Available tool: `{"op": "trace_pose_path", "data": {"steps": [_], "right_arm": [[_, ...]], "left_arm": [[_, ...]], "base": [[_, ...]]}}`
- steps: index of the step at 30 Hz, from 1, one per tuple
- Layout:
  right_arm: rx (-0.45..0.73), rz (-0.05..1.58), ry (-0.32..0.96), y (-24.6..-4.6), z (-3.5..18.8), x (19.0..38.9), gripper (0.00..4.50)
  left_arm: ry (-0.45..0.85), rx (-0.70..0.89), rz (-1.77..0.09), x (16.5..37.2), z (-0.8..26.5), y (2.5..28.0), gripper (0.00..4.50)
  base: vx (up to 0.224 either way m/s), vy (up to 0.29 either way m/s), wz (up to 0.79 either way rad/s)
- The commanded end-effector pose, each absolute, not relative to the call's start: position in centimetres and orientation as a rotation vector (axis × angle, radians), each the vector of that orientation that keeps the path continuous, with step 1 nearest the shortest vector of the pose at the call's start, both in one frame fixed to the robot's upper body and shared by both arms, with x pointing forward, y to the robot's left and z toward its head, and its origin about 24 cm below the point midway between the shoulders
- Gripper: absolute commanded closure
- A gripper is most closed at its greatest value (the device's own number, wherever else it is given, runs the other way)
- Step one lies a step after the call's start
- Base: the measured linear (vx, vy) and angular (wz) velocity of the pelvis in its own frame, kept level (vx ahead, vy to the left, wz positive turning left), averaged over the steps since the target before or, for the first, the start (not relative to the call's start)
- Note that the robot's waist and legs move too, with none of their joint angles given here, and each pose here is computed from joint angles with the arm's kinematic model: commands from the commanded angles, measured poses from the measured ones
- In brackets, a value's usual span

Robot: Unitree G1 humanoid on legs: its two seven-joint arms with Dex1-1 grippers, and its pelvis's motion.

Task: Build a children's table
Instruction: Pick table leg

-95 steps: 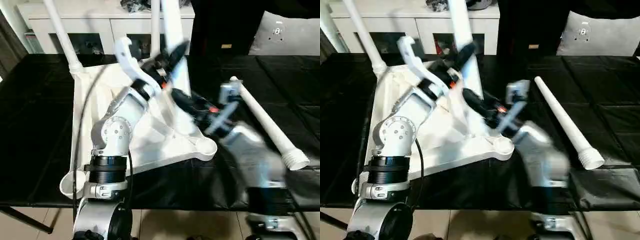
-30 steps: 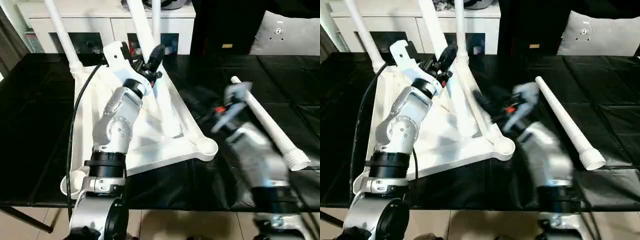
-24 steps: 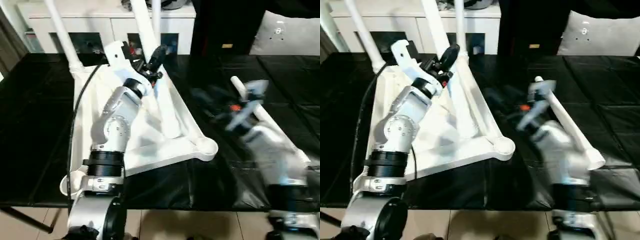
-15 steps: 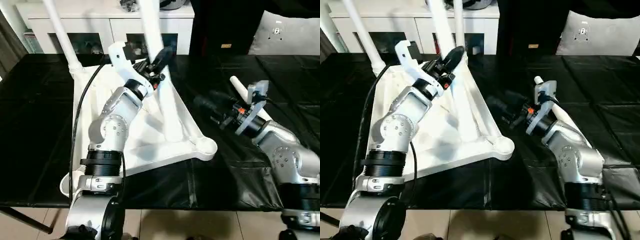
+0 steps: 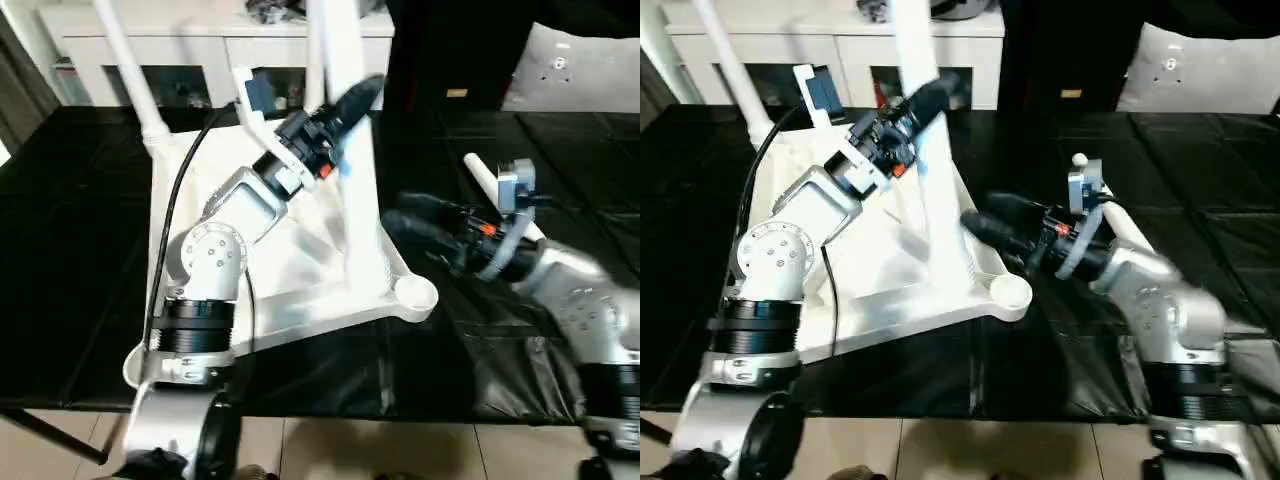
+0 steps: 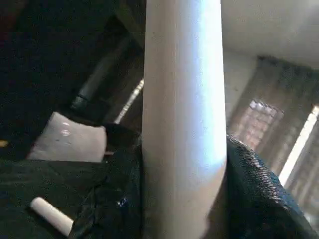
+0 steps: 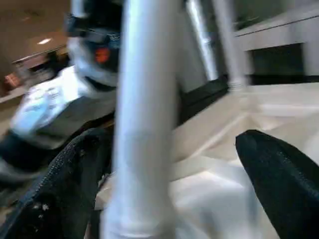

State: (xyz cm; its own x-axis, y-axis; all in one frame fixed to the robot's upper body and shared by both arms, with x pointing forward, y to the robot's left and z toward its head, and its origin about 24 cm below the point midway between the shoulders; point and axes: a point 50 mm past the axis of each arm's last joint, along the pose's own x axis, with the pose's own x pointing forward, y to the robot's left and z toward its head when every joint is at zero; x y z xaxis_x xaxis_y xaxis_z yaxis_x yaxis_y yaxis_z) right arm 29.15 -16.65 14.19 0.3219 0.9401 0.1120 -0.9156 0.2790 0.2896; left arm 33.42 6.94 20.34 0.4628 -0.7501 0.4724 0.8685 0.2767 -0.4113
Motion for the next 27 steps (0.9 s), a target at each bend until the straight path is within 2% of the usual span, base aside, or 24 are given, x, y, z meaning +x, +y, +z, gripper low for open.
{"op": "trace_pose_path", "data": {"steps": [1, 10, 22, 27], "right_arm": [[0.298, 1.341, 0.085, -16.2, 14.9, 28.7, 0.00], [0.122, 1.358, 0.171, -15.6, 13.8, 29.3, 0.00], [0.122, 1.454, 0.194, -14.6, 13.6, 29.5, 0.00], [0.163, 1.462, 0.199, -14.4, 13.3, 29.6, 0.53]], "left_arm": [[-0.241, -0.624, -1.188, 32.8, 21.6, 6.4, 2.74], [-0.259, -0.519, -1.300, 31.7, 21.6, 5.2, 2.74], [-0.260, -0.439, -1.388, 30.6, 21.1, 4.3, 2.74], [-0.263, -0.421, -1.391, 30.5, 21.1, 4.0, 2.74]], "base": [[0.000, 0.000, 0.00], [0.000, 0.000, 0.00], [0.000, 0.000, 0.00], [0.000, 0.000, 0.00]]}}
